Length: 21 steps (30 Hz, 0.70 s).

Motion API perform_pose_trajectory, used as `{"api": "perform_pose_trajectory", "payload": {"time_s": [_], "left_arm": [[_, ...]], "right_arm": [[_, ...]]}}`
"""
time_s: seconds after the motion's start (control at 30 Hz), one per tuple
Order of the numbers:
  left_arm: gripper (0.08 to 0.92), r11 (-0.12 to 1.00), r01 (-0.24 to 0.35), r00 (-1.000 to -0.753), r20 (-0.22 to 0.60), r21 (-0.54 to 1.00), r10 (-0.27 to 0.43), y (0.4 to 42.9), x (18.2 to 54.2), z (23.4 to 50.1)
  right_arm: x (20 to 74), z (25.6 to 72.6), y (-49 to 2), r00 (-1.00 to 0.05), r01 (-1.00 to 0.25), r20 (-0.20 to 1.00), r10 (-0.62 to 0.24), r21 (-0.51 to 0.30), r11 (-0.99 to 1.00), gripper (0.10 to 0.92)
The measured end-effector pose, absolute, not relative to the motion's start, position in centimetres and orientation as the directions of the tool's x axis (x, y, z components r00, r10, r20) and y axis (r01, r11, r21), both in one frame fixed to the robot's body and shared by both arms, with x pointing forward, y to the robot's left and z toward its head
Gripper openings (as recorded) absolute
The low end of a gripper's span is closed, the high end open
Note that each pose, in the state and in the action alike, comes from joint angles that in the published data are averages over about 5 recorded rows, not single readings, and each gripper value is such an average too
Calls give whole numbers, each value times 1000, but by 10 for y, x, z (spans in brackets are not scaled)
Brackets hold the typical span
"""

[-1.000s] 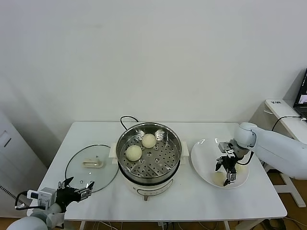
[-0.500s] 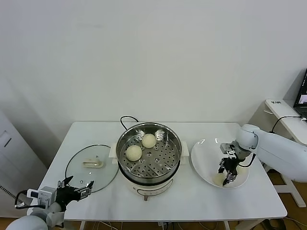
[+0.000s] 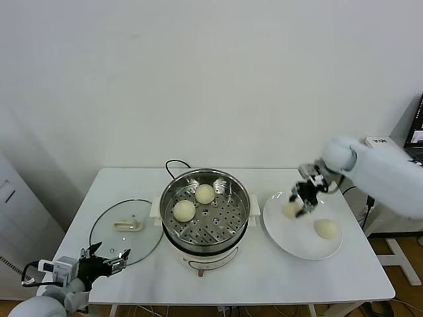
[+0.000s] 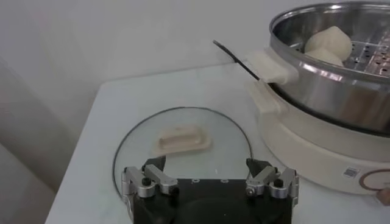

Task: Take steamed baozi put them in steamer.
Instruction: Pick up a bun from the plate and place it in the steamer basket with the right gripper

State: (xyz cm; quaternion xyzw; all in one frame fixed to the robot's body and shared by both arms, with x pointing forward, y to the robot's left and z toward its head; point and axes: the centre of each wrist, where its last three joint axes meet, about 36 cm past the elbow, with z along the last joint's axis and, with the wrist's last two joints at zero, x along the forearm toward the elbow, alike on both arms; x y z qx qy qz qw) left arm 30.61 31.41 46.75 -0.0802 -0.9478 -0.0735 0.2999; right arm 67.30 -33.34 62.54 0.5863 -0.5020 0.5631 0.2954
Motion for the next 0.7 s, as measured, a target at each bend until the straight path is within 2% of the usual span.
{"api": "perform_pose_trajectory", "payload": {"time_s": [0.17, 0.3, 0.5, 0.7], "left_arm": [[823, 976, 199, -806, 582, 90, 111, 315, 307, 466], [823, 975, 202, -805, 582, 89, 113, 314, 308, 466], [823, 975, 202, -806, 581, 89, 114, 314, 310, 465], [823, 976, 200, -803, 585, 90, 111, 316, 310, 463]], "right_arm": [[679, 674, -292, -195, -816, 926, -323, -336, -471, 484], [676, 694, -253, -194, -705, 906, -377, -396, -589, 484], [665, 701, -191, -136, -500, 890, -436, -441, -745, 484], [647, 693, -138, -50, -275, 891, -451, -446, -852, 484]]}}
